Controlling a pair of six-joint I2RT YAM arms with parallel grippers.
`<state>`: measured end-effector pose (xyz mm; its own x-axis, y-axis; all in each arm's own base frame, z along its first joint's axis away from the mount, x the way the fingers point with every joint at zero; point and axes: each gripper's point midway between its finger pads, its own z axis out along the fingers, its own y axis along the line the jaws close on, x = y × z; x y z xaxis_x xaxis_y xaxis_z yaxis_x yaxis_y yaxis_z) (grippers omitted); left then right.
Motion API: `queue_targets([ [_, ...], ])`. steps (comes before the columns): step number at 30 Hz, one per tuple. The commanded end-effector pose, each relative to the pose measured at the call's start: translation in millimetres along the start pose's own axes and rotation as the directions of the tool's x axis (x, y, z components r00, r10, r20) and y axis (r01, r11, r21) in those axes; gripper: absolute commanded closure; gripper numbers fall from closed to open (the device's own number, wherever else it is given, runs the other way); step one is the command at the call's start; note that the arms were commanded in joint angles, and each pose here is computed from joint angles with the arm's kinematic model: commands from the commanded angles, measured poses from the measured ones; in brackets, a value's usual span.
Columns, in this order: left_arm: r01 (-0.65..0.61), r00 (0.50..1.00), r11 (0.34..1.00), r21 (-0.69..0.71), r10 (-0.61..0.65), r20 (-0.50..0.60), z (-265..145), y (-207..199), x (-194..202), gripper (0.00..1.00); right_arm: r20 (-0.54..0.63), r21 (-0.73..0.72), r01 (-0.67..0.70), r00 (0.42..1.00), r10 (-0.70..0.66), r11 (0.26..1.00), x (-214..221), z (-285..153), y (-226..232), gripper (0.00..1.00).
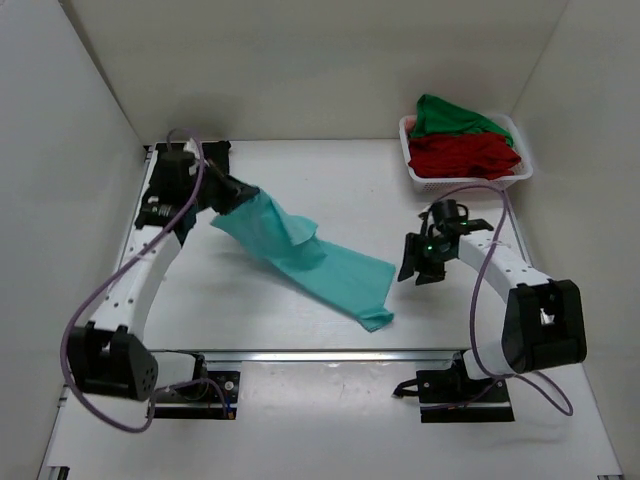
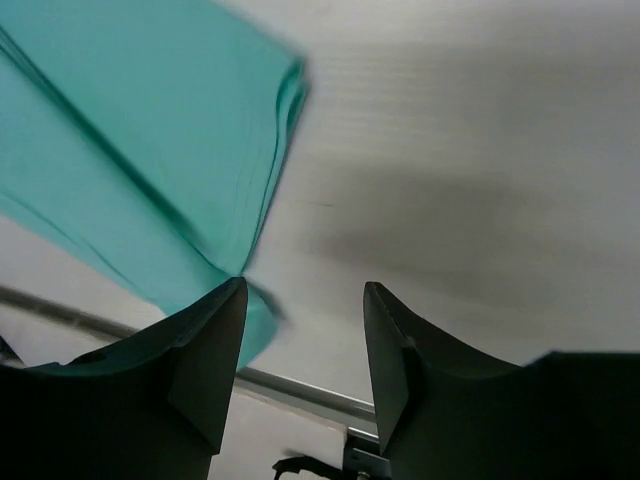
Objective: Fold and stack the t-shirts
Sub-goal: Flatten out the tshirt
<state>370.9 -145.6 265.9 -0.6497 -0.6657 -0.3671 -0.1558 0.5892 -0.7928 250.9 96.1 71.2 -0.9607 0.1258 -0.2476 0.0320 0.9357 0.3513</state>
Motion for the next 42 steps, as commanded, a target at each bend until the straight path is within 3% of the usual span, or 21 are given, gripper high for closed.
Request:
queue_targets([
  [1, 0.118, 0.961, 0.99, -0.073, -0.133, -0.242, 7, 52, 83, 1.0, -0.025, -0.106, 0.127, 0.991, -0.13, 0.986, 13, 21, 48, 0.53],
  [8, 0.103, 0.963, 0.99, -0.095, -0.123, -0.241, 0, 70, 93, 1.0, -0.131, -0.128, 0.164, 0.975, -0.181, 0.978, 58, 42, 65, 0.49],
  [18, 0.094, 0.967, 0.988, -0.124, -0.12, -0.223, -8, 83, 93, 1.0, -0.198, -0.179, 0.203, 0.951, -0.237, 0.963, 113, 19, 106, 0.53],
  [28, 0.095, 0.97, 0.985, -0.143, -0.124, -0.209, -18, 91, 95, 1.0, -0.252, -0.057, 0.265, 0.929, -0.271, 0.963, 157, 43, 83, 0.51],
  [39, 0.116, 0.975, 0.982, -0.146, -0.141, -0.173, -24, 96, 93, 1.0, -0.244, 0.16, 0.452, 0.879, -0.409, 0.878, 139, 85, 87, 0.56],
  [41, 0.114, 0.975, 0.984, -0.138, -0.138, -0.174, -26, 96, 94, 1.0, -0.218, 0.187, 0.455, 0.883, -0.415, 0.87, 130, 88, 88, 0.6],
  [42, 0.119, 0.974, 0.982, -0.143, -0.144, -0.174, -27, 99, 96, 1.0, -0.224, 0.21, 0.454, 0.885, -0.409, 0.866, 126, 90, 81, 0.7],
])
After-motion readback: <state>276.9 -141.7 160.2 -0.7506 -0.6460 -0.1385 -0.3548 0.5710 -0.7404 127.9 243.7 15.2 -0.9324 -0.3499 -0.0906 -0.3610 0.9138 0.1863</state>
